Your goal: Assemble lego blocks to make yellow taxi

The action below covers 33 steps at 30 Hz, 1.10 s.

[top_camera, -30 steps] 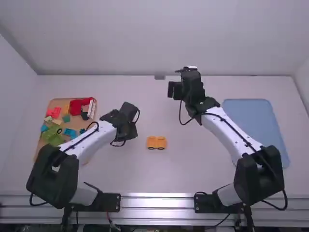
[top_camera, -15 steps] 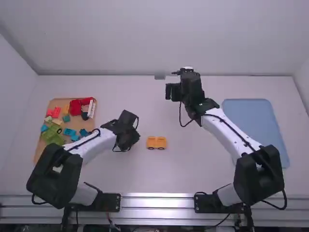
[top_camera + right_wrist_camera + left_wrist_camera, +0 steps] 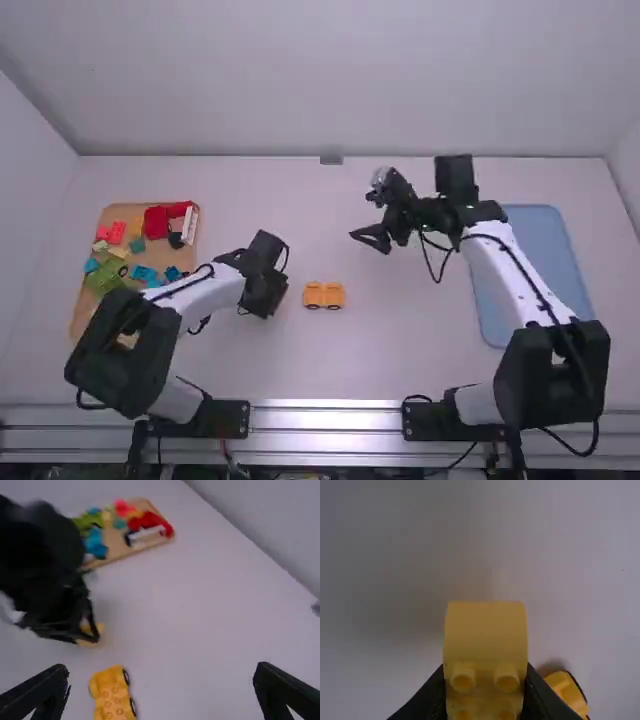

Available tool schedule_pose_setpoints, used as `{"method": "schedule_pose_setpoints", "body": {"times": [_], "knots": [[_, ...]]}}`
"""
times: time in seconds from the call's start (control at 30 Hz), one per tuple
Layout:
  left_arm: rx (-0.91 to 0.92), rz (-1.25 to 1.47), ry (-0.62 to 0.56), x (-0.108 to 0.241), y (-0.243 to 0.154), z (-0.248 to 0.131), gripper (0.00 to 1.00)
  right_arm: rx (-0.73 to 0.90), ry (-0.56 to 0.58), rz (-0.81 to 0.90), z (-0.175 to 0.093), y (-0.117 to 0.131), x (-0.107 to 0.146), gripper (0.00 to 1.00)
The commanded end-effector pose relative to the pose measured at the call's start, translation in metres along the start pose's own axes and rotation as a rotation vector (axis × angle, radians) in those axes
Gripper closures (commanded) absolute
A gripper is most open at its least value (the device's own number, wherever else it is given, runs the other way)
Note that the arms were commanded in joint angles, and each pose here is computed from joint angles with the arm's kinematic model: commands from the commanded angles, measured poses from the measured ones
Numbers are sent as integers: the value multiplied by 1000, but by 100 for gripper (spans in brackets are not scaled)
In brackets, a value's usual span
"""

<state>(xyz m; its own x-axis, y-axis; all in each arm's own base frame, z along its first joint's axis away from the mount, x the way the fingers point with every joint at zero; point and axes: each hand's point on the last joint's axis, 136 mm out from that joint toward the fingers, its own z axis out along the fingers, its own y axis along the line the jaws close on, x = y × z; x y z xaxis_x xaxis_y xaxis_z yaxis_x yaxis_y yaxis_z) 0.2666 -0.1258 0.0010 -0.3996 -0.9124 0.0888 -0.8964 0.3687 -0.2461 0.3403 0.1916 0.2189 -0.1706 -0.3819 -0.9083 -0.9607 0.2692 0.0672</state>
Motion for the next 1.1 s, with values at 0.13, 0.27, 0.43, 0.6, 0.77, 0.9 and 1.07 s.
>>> {"method": "schedule_pose_setpoints", "body": {"times": [0.13, 0.27, 0.43, 0.6, 0.77, 0.9, 1.07], "knots": [[-108, -209, -9, -1, 4, 5, 97, -208, -251, -183, -12, 31, -27, 1], [-101, -302, 14, 4, -2, 7, 97, -238, -247, -201, -1, 37, -28, 1], [-64, -420, -9, 0, -10, 15, 95, -257, -222, -232, 10, 47, -26, 1], [-71, -474, -28, -5, -8, 17, 86, -266, -227, -229, 11, 49, -23, 1], [-53, -477, -75, -12, -10, 17, 35, -279, -260, -225, 6, 51, -21, 1], [-18, -462, -59, -11, -19, 18, 1, -280, -274, -219, 2, 50, -23, 1], [-15, -434, -70, -12, -25, 6, 1, -295, -286, -193, 1, 52, -25, 1]]}}
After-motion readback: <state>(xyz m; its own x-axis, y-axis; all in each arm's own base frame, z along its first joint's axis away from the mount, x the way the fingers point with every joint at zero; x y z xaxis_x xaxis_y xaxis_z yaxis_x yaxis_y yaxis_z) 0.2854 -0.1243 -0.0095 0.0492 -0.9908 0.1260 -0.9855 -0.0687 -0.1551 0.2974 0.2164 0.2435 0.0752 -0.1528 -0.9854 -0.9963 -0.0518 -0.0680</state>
